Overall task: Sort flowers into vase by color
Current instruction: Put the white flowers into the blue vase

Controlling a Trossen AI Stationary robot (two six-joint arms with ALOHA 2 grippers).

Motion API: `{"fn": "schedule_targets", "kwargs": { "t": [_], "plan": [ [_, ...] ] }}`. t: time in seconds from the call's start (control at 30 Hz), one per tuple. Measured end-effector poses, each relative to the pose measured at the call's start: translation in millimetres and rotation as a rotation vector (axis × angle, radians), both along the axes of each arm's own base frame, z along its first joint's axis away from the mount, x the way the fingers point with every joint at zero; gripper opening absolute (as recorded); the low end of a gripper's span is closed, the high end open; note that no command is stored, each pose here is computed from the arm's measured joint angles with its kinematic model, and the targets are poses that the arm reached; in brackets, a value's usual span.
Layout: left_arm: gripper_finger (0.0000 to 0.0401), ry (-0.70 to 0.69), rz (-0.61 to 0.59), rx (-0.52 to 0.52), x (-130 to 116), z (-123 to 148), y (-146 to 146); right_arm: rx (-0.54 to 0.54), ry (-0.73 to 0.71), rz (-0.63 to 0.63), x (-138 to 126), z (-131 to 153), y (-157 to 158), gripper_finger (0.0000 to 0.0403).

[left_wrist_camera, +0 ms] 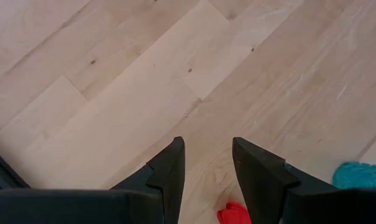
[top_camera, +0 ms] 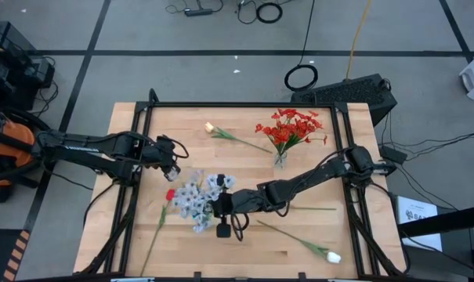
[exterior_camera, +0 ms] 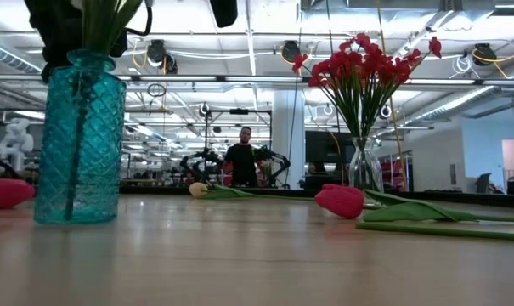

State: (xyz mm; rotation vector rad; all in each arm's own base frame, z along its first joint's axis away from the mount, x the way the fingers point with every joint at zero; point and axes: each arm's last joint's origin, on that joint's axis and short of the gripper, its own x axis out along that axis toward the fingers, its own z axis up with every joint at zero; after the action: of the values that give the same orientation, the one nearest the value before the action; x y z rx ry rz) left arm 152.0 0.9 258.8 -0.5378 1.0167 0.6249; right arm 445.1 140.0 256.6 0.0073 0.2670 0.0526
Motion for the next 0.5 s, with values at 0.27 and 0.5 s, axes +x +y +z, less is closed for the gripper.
{"fn": "schedule_targets", "kwargs": {
  "t": [0.27,0.5],
  "plan": [
    [0.0141,-0.002,0.004,-0.002,0,0,0,-0.022,0.087,-0.023,2,-11,-11,0.0],
    [0.0141,-0.002,0.005,-0.002,0,0,0,-0.007,0.142,0.009,10,-36,-11,0.0001]
  ]
}}
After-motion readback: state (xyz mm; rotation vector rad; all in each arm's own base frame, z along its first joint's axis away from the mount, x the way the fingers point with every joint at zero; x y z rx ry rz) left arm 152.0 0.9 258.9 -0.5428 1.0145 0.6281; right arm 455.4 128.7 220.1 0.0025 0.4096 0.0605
